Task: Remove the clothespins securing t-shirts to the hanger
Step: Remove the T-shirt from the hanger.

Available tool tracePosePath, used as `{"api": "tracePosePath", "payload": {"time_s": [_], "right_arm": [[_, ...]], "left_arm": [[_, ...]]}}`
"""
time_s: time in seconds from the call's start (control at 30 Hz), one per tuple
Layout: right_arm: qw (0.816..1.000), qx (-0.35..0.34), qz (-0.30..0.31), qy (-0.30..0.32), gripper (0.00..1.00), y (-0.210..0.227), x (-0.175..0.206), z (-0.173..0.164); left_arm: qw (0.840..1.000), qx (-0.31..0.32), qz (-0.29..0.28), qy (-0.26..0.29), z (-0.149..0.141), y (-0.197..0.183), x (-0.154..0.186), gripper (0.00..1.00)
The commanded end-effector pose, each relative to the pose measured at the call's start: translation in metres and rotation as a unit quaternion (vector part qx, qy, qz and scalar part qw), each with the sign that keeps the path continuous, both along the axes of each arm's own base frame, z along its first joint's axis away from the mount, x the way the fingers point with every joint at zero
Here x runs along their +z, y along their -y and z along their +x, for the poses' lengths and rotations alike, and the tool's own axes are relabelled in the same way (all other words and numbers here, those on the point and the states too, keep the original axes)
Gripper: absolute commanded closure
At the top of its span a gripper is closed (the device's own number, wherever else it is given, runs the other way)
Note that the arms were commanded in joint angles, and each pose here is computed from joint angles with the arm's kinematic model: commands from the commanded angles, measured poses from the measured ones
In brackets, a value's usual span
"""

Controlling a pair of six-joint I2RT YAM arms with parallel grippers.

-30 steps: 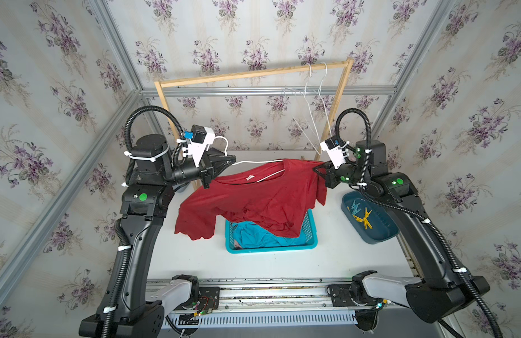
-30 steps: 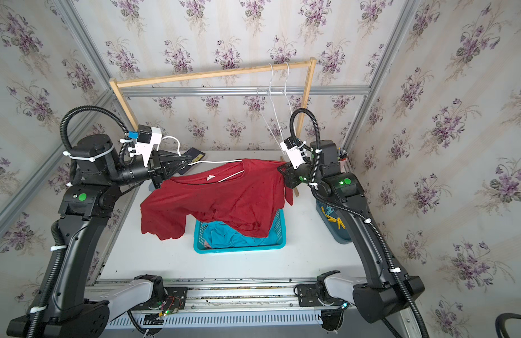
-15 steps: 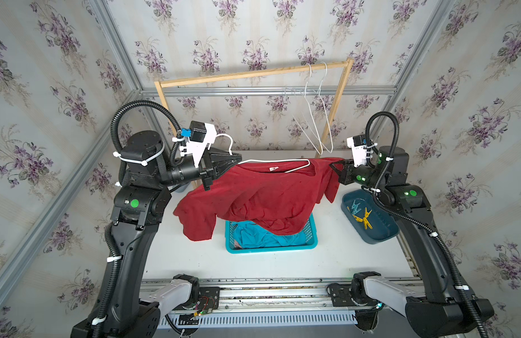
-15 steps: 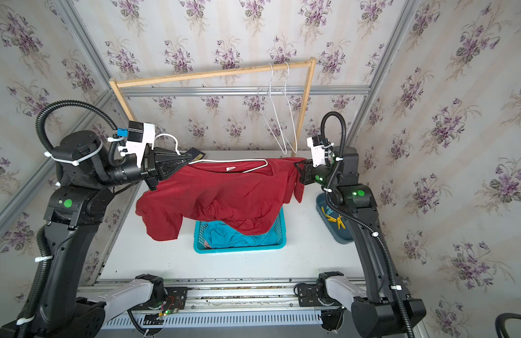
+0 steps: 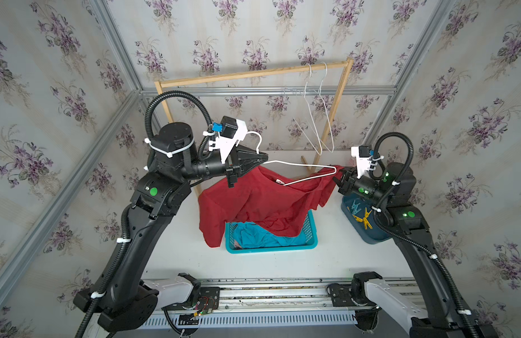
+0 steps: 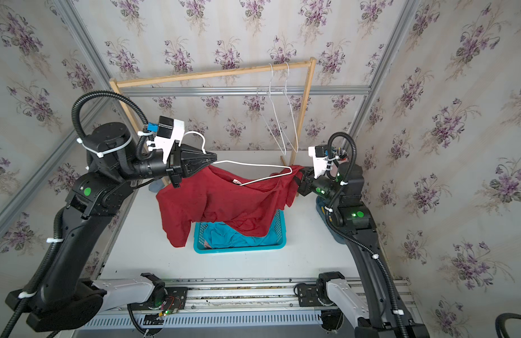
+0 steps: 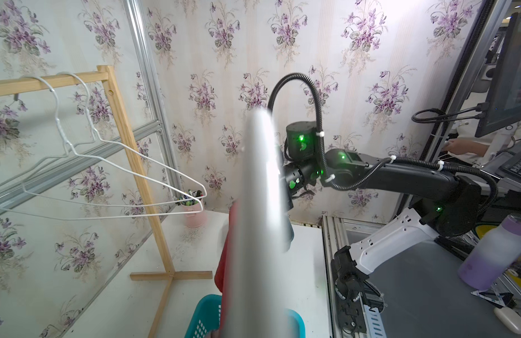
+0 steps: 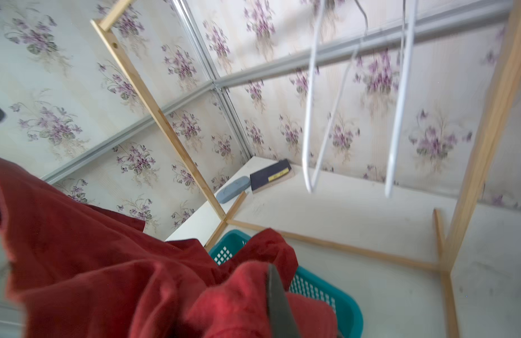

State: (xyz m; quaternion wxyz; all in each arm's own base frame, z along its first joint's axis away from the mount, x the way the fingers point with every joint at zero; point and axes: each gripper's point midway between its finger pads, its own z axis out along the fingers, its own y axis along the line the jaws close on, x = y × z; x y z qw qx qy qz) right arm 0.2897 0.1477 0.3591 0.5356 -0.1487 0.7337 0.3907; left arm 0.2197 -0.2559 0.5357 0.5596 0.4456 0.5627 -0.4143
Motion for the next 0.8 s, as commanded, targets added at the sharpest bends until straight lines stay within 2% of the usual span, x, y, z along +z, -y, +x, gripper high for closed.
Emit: {"api": "tracePosePath", "payload": {"time_s": [0.0,0.1,0.27,0.53,0.67,0.77], "right_arm": [[0.996,0.004,0.092,0.009,1.0,-0.003,0.005,-0.004],[0.99,0.01,0.138,0.0,1.0,-0.011,-0.01,-0.013],[0.991,0.016,0.135,-0.011,1.0,-0.037,-0.041,-0.026],[0.983,0.098,0.154,-0.033,1.0,-0.108,-0.069,-0.046],[0.984,0.066,0.143,-0.077,1.0,-0.116,-0.114,-0.035],[0.987,0.032,0.105,-0.119,1.0,-0.111,-0.159,-0.028]], "left_arm": [[1.0,0.016,-0.009,0.019,0.008,0.003,0.01,1.0],[0.999,0.028,-0.011,0.012,0.014,0.004,0.011,1.0],[0.999,0.039,-0.023,0.001,0.024,0.006,0.012,1.0],[0.997,0.063,-0.032,-0.008,0.039,0.008,0.007,1.0],[0.997,0.073,-0.035,-0.013,0.043,0.007,0.005,1.0],[0.997,0.074,-0.035,-0.017,0.044,0.007,0.002,1.0]]}}
